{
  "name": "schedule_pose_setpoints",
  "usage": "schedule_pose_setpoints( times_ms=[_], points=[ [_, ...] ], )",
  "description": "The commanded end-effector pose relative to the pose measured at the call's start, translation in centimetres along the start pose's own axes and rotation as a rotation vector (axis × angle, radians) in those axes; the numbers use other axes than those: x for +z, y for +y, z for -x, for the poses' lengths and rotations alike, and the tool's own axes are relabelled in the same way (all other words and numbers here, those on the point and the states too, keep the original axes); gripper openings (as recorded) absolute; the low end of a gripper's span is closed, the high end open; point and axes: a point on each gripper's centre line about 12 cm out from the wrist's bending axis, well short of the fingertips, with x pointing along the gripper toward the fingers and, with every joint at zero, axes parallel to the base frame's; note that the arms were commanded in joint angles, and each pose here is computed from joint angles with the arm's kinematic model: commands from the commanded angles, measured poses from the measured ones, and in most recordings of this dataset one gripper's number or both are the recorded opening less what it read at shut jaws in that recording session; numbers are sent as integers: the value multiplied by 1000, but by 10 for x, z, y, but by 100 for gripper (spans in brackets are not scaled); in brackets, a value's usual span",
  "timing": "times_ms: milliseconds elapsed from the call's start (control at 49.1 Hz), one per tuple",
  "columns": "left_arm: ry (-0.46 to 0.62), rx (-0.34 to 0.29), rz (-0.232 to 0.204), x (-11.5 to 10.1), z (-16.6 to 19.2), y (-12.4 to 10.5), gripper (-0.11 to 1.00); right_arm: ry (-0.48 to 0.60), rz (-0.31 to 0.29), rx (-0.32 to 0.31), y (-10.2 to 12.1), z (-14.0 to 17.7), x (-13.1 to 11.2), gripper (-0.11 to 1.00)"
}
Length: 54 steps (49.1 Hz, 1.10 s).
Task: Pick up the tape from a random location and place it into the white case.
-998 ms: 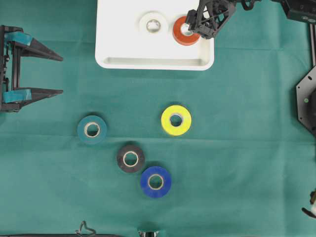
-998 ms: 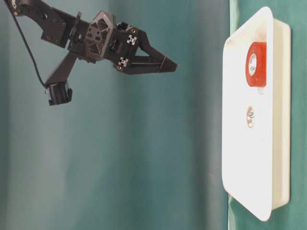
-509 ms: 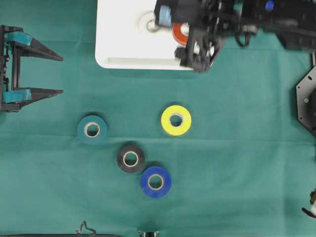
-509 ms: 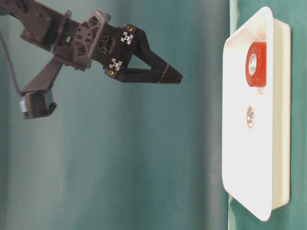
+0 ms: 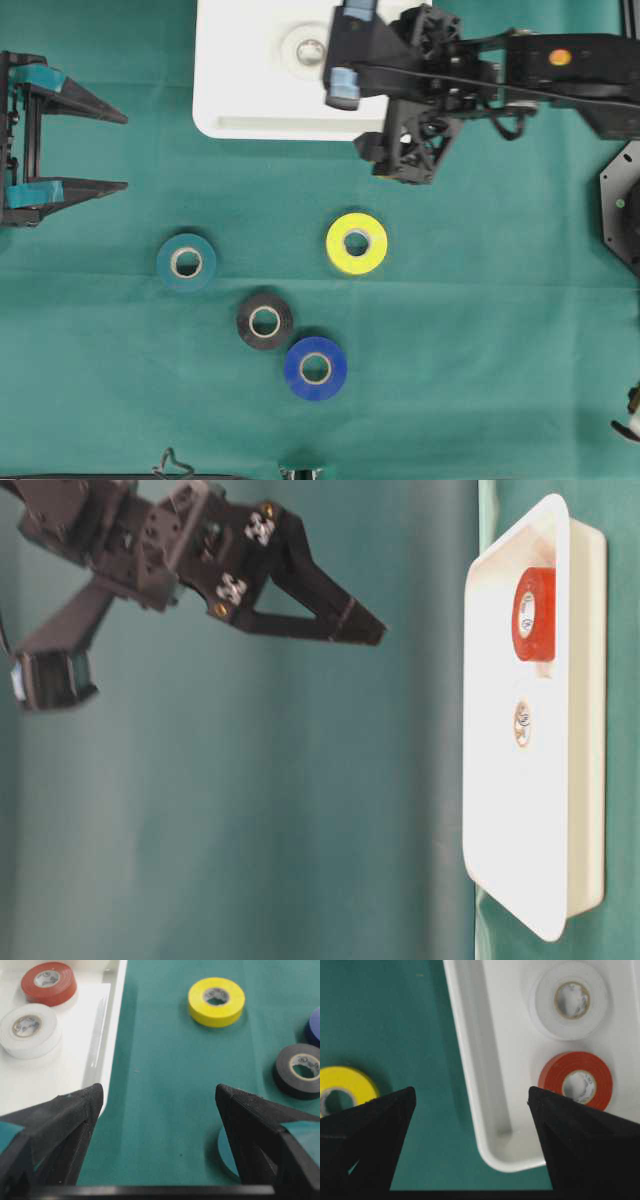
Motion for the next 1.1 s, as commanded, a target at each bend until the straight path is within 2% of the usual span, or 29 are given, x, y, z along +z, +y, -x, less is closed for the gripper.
schedule_pose_setpoints(
  times_ms=[0,346,550,794,1079],
  points=[
    [-12,-1,4,5,0,0,97,-85,-4,20,-2,23,0,88],
    [-12,-1,4,5,0,0,97,-257,-57,73,-19,79,-55,88],
    [-14,-1,1,5,0,0,97,-425,-65,126,-27,102,-94,88],
    [-17,-1,1,5,0,0,97,-578,-63,196,-29,90,-136,88],
    [-18,-1,1,5,0,0,97,-581,-50,222,-26,60,-160,88]
  ],
)
